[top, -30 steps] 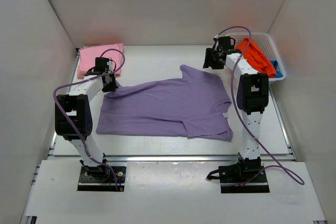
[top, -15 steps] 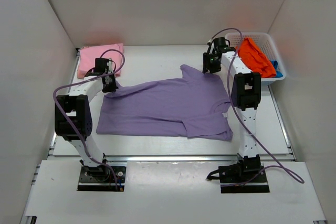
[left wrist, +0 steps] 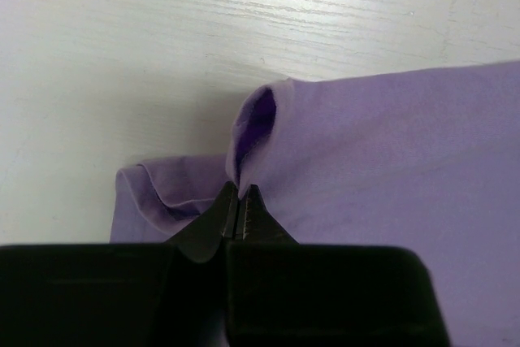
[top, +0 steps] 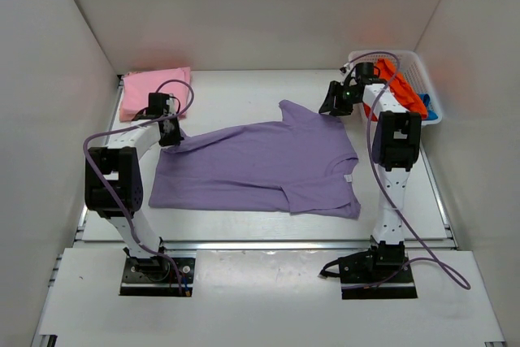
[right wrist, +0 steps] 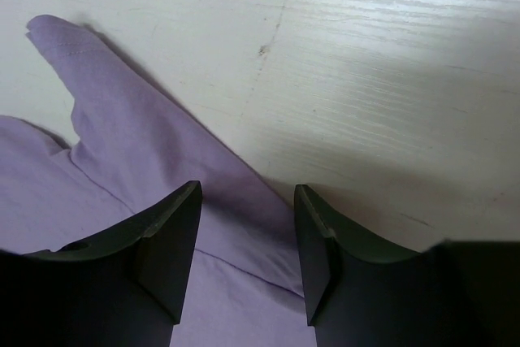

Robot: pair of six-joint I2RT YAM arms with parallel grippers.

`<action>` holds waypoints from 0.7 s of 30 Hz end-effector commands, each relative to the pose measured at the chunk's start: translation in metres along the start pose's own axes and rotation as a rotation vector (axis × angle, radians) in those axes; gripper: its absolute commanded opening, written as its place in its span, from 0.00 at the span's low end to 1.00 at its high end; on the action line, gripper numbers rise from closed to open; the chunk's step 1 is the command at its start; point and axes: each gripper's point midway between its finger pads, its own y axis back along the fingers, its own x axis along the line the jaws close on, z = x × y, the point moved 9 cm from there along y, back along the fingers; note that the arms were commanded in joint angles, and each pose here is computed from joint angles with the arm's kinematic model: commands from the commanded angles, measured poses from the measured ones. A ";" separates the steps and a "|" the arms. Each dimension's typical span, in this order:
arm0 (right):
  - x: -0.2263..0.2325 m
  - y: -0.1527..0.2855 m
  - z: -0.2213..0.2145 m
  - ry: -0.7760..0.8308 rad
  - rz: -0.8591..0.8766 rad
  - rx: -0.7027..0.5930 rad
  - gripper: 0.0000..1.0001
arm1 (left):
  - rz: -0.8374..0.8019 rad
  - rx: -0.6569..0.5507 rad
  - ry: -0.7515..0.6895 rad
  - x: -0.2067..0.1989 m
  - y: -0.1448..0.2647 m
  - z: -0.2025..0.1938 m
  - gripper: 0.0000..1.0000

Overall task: Fold and stack the t-shirts
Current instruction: Grap the side of the flattened tshirt furthest away from the robot with both arms

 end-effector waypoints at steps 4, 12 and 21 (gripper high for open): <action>0.025 0.006 0.006 0.027 0.129 -0.006 0.45 | -0.044 -0.055 0.013 -0.007 0.014 0.010 0.04; 0.022 -0.002 0.007 0.053 0.127 0.042 0.44 | -0.041 -0.058 0.015 -0.005 0.013 0.011 0.05; 0.022 0.002 0.013 0.086 0.076 0.041 0.00 | -0.038 -0.060 0.015 -0.005 0.012 0.014 0.05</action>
